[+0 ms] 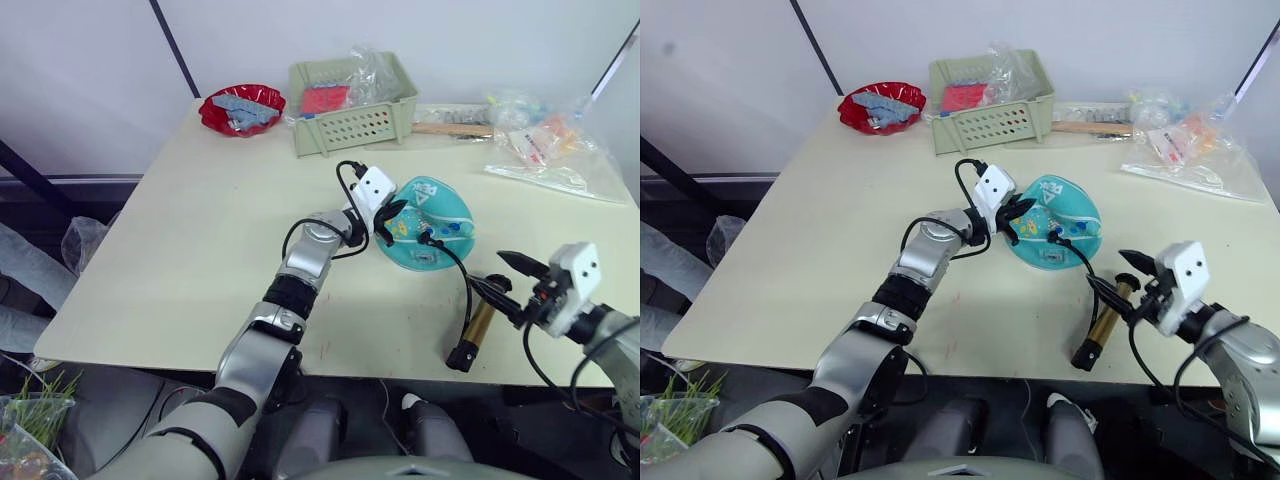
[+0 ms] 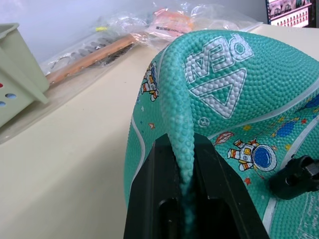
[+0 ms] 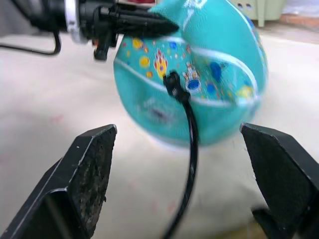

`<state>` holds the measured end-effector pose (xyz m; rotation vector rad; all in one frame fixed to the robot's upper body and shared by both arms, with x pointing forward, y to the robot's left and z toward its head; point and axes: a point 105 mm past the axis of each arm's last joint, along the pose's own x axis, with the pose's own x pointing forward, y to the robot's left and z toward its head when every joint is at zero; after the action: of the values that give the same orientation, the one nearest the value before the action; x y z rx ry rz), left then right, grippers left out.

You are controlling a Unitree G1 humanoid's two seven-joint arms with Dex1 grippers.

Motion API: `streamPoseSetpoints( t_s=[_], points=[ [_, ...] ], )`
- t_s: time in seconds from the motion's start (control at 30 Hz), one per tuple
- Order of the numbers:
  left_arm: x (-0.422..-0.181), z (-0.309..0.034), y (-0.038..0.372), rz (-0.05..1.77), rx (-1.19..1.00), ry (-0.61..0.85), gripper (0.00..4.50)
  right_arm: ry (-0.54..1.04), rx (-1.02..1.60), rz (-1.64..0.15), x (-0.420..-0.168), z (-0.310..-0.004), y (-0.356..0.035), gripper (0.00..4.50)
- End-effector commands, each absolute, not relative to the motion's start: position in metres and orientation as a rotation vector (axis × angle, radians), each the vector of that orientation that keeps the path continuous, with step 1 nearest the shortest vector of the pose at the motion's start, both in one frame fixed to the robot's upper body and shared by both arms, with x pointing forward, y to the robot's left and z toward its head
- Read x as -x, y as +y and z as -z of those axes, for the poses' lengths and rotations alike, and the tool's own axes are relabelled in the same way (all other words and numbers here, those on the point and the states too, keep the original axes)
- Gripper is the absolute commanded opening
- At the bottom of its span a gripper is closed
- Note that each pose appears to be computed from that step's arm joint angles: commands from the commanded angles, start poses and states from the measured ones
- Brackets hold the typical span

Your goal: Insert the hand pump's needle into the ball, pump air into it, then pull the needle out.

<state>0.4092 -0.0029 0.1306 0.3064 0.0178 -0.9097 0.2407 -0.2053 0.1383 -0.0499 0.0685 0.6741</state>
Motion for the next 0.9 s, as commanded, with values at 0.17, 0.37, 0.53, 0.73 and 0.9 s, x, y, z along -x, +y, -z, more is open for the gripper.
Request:
streamPoseSetpoints(
  t_s=[0.17,0.37,0.53,0.73,0.9],
  points=[
    [-0.408,-0.111,-0.010,0.967,-0.379,0.101,0.00,-0.045,0.091,-0.730,-0.221,-0.156,-0.227,4.33],
    [-0.409,-0.119,-0.014,0.994,-0.400,0.084,0.00,-0.032,0.174,-0.711,-0.213,-0.152,-0.267,4.33],
    [-0.406,-0.122,-0.017,1.015,-0.376,0.083,0.00,-0.090,0.182,-0.706,-0.214,-0.165,-0.285,4.33],
    [-0.405,-0.129,-0.015,1.021,-0.340,0.075,0.41,-0.075,0.174,-0.738,-0.209,-0.164,-0.289,4.44],
    [-0.404,-0.139,-0.012,1.033,-0.302,0.058,2.16,-0.083,0.162,-0.743,-0.208,-0.166,-0.290,4.50]
  ],
)
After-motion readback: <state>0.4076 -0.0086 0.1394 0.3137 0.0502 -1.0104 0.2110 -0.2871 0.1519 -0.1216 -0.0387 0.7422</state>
